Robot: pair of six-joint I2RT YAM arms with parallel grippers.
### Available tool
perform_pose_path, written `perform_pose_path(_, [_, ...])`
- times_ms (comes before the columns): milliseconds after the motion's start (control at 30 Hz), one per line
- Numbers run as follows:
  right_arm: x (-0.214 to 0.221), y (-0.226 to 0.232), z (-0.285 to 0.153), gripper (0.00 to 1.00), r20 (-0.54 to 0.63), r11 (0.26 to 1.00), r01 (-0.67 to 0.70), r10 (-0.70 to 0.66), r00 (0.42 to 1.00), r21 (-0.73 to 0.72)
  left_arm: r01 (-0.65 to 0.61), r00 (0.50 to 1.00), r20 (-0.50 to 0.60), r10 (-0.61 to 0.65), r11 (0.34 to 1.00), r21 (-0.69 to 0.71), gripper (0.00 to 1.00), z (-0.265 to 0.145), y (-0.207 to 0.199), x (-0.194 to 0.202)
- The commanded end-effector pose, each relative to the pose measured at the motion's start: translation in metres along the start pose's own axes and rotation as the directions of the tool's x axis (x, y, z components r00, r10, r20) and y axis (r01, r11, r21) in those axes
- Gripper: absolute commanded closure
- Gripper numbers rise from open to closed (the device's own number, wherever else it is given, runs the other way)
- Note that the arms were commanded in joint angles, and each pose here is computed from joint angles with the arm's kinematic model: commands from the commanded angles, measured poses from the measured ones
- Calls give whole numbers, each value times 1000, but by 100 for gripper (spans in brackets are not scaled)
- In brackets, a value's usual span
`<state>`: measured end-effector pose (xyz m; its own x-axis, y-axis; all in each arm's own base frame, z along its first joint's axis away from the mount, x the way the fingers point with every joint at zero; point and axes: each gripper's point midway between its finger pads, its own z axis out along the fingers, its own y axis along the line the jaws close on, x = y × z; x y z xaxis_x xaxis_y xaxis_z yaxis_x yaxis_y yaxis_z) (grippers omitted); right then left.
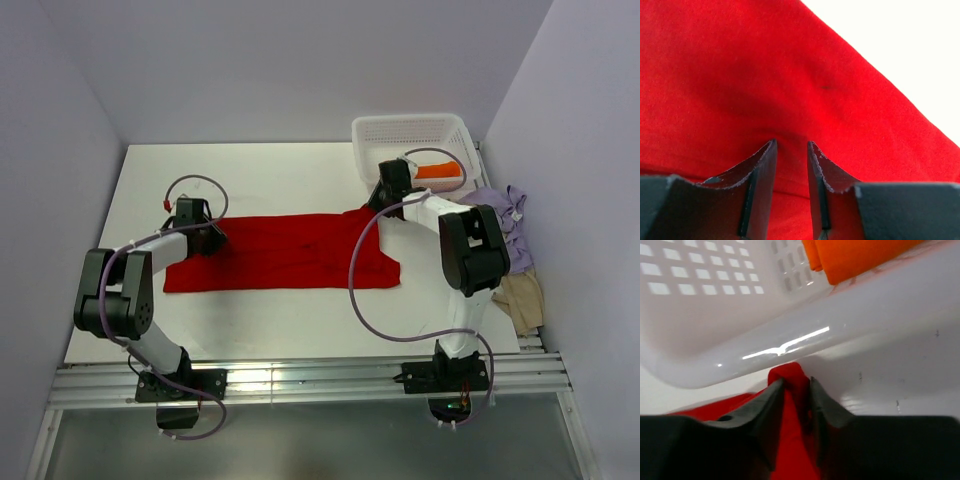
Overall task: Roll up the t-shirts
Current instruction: Fold the tshirt
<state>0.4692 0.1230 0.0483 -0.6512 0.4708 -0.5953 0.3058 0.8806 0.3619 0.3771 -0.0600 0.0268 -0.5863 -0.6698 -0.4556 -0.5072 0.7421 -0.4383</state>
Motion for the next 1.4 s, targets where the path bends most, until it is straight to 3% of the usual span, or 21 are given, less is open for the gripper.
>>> perform_pose_path(0, [-11, -10, -1, 70, 46, 995, -6, 1, 999, 101, -28, 1000, 1, 28, 999, 17, 64, 6, -5, -9])
perform_pose_path(33, [-12, -17, -4, 83, 66, 991, -24, 16, 998, 128, -26, 1000, -6, 26, 1000, 13, 64, 7, -3, -8])
perform_pose_path(100, [-10, -21, -8, 97, 80, 990, -44, 33, 996, 138, -28, 1000, -14, 28, 1000, 6, 64, 10, -1, -7])
perform_pose_path(133, [-10, -28, -13, 100, 93, 987, -50, 36, 995, 156, -30, 999, -12, 30, 1000, 6, 65, 10, -2, -8])
perform_pose_path(667, [47, -84, -94, 100, 101, 959, -233, 219, 971, 161, -91, 995, -34, 91, 996, -10, 66, 24, 1, -6])
perform_pose_path(833, [55, -102, -122, 100, 202, 903, -409, 379, 903, 132, -105, 994, -44, 104, 994, -19, 66, 30, 1, -7])
perform_pose_path(967, [41, -104, -134, 82, 289, 872, -485, 448, 846, 69, -117, 992, -51, 116, 993, -29, 66, 34, -1, -8])
perform_pose_path(1000, [38, -105, -135, 65, 301, 863, -500, 460, 835, 71, -118, 992, -50, 117, 993, -28, 66, 34, -2, -8])
perform_pose_path(1100, [24, -95, -137, 41, 318, 871, -489, 450, 834, 52, -124, 992, -40, 123, 992, -28, 66, 35, -5, -12])
perform_pose_path(1233, [10, -90, -135, 37, 330, 898, -437, 397, 857, 56, -136, 991, -28, 134, 989, -58, 66, 39, -4, -19])
perform_pose_path(1267, [14, -82, -132, 37, 289, 925, -378, 353, 890, 34, -141, 990, -32, 139, 987, -76, 66, 39, -1, -19])
perform_pose_path(1367, [10, -80, -127, 39, 268, 946, -325, 310, 912, 13, -147, 989, -31, 145, 983, -112, 66, 46, 0, -26])
